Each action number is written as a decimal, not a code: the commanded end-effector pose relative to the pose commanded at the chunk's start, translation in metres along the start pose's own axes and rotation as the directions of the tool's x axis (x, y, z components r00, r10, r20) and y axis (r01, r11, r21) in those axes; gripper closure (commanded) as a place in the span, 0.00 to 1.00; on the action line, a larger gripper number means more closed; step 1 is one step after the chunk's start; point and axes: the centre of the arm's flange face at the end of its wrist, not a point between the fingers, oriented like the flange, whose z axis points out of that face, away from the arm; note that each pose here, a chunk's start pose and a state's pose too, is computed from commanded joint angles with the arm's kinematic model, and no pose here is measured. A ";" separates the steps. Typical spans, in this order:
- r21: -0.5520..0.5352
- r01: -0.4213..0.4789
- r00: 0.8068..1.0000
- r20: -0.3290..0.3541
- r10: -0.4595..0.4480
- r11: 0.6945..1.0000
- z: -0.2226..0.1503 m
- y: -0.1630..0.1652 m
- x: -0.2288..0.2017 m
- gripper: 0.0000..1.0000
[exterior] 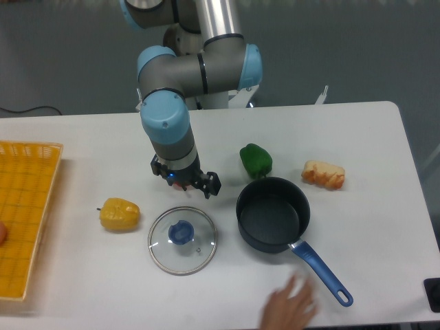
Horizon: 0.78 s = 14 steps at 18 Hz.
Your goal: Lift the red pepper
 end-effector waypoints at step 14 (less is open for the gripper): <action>-0.112 -0.019 1.000 -0.008 0.019 0.994 0.051 0.029 0.055 0.00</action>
